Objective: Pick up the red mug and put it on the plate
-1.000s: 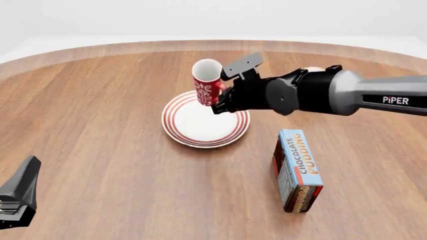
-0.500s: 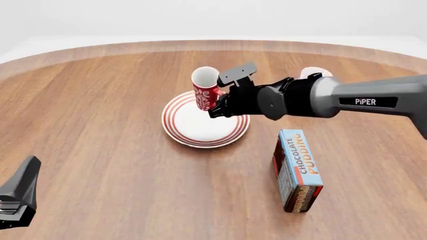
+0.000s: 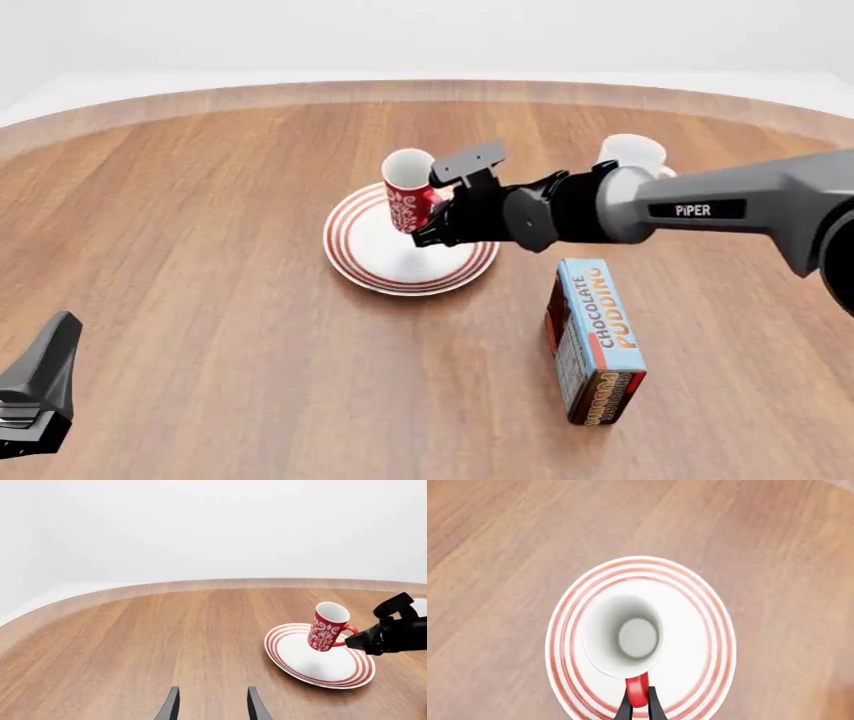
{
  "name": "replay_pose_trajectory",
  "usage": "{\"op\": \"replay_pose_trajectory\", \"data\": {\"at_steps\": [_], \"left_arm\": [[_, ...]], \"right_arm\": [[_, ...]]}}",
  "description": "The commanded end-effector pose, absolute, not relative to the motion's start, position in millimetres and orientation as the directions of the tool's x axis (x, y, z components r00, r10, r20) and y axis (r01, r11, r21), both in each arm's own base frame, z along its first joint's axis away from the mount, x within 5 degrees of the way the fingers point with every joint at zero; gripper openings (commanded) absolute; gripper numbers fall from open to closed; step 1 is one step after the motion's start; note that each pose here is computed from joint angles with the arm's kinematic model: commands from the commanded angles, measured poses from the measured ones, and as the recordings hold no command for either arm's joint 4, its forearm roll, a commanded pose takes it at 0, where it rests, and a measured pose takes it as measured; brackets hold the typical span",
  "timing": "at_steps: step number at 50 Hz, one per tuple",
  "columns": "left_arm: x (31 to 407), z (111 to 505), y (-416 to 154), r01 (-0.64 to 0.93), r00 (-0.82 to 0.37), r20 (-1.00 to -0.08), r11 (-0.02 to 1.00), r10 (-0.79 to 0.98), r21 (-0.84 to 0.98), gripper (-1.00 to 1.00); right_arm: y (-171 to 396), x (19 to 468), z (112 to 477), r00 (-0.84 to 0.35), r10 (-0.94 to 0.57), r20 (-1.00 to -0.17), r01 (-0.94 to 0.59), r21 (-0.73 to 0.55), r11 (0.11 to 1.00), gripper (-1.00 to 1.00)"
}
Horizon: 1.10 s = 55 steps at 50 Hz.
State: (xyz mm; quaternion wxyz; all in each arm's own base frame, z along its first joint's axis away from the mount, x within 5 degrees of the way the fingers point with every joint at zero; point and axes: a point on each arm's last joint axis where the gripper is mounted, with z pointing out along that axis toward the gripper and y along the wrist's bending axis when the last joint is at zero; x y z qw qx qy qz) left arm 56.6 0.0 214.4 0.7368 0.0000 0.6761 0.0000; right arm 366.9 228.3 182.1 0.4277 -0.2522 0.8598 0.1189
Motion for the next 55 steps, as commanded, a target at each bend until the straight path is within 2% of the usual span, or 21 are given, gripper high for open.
{"op": "replay_pose_trajectory", "data": {"at_steps": [1,42,43,55], "left_arm": [[57,214,0,0.0,0.086,-0.996,1.0,0.0,0.0,1.0],[57,214,0,0.0,0.086,-0.996,1.0,0.0,0.0,1.0],[57,214,0,0.0,0.086,-0.996,1.0,0.0,0.0,1.0],[57,214,0,0.0,0.086,-0.996,1.0,0.0,0.0,1.0]], "right_arm": [[230,371,177,-0.514,-0.322,-0.795,-0.528,-0.002,0.849,-1.0],[239,361,155,-0.527,-0.35,-0.774,-0.552,-0.001,0.834,-1.0],[247,352,152,-0.554,-0.326,-0.766,-0.547,0.04,0.836,1.0],[239,362,155,-0.536,-0.338,-0.773,-0.544,0.011,0.839,1.0]]}}
